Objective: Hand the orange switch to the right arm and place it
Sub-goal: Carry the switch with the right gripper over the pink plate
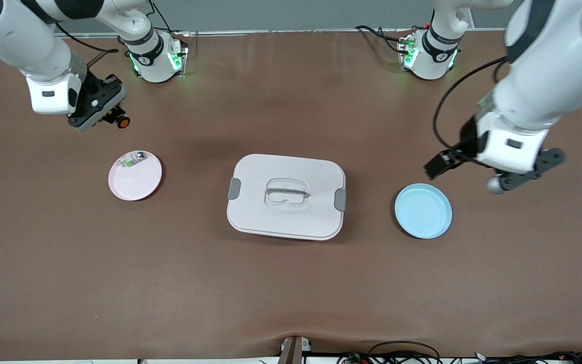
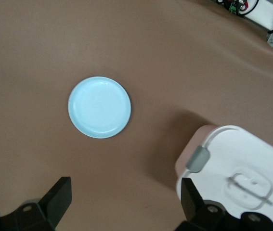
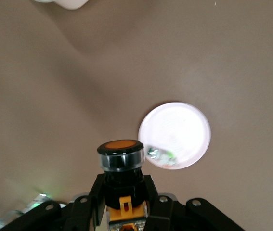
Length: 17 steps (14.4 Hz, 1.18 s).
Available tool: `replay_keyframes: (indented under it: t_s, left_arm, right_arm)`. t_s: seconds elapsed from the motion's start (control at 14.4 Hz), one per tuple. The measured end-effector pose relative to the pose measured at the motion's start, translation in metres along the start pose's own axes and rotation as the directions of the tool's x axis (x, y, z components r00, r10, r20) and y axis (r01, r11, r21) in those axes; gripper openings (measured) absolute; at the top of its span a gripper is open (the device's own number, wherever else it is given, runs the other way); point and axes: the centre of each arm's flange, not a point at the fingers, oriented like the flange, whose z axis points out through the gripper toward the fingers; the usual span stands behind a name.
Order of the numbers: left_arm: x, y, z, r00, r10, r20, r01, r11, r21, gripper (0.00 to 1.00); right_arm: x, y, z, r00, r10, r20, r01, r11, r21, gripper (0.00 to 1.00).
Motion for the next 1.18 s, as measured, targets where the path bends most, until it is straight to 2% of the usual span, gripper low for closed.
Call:
replay_keyframes:
  t_s: [0.14,0.28,0.56,0.83,1.18]
  left_arm:
    - [0.011,-0.031,-0.014,0.996,0.088,-0.004,-0.088,0.996,0.004,1.00]
    - [0.009,-0.048,-0.031,0.988,0.154,-0.010,-0.153,0.988,0.007,1.00]
    - [-0.005,-0.085,-0.061,0.961,0.275,0.010,-0.275,0.961,0.031,1.00]
    - [-0.019,-0.118,-0.075,0.948,0.317,0.010,-0.318,0.947,0.040,1.00]
    - [-0.030,-0.119,-0.074,0.941,0.337,0.020,-0.337,0.940,0.044,1.00]
  right_arm:
    - [-0.021,0.026,0.022,0.992,-0.121,-0.026,0.120,0.992,-0.027,0.36]
    - [-0.036,0.041,0.045,0.980,-0.197,-0.036,0.195,0.980,-0.049,0.36]
    - [-0.043,0.040,0.094,0.955,-0.296,-0.016,0.294,0.951,-0.096,0.36]
    - [-0.042,0.038,0.146,0.929,-0.369,-0.013,0.365,0.923,-0.126,0.36]
    - [-0.060,0.074,0.210,0.908,-0.419,0.000,0.416,0.902,-0.112,0.36]
